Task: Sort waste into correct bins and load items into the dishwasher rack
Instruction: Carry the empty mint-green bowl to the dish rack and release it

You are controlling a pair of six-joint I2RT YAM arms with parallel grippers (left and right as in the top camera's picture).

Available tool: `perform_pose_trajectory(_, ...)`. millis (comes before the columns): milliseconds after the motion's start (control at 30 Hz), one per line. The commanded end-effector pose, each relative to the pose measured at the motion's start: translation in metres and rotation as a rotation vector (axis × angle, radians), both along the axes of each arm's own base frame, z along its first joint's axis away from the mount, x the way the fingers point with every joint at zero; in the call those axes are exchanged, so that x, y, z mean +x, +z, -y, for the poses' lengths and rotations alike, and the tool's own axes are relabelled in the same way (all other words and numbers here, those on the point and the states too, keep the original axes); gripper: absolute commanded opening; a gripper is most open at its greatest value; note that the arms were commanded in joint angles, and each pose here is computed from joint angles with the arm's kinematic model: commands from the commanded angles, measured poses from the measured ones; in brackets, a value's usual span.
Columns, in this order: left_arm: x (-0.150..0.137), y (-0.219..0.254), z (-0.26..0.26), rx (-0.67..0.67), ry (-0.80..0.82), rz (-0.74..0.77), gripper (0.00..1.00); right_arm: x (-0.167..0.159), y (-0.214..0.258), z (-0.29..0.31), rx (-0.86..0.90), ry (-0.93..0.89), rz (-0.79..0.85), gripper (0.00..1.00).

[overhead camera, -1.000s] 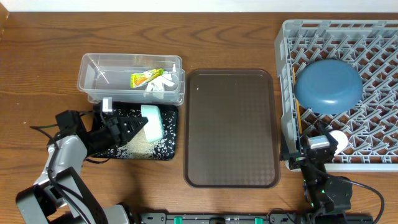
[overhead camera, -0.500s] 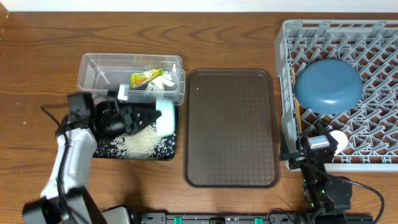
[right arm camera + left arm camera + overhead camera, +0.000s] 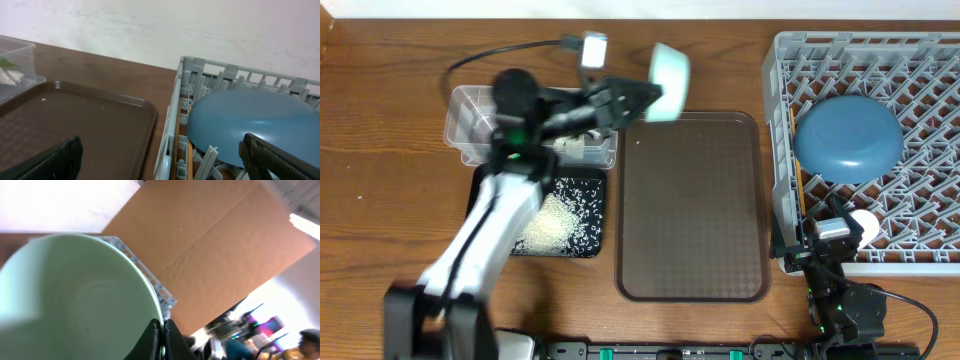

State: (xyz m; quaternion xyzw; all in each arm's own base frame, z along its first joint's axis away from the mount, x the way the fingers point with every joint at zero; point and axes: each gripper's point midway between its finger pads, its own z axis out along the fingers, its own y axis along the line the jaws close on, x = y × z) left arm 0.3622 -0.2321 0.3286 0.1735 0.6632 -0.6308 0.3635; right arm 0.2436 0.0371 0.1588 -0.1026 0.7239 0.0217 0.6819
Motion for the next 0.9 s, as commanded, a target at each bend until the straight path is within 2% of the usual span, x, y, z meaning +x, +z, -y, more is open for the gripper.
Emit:
perform_pose_trajectory(0,0.028,-0.034,0.037,-0.097,-0.038,-0.316,0.06,0.0,0.0,0.004,-0.004,-0.017,0.003,0.99)
perform_pose_trajectory(233,0.041,-0.054,0.12,-0.108,-0.149,-0.343,0.06,0.0,0.0,0.004,-0.004,-0.017,0.003,0.99)
perform_pose_trajectory(500,0.057,-0.071,0.18,-0.146,-0.073,-0.364,0.06,0.0,0.0,0.004,-0.004,-0.017,0.003,0.99)
perform_pose_trajectory(867,0.029,-0.104,0.229,-0.123,-0.078,-0.43,0.06,0.0,0.0,0.004,-0.004,-0.017,0.003,0.99)
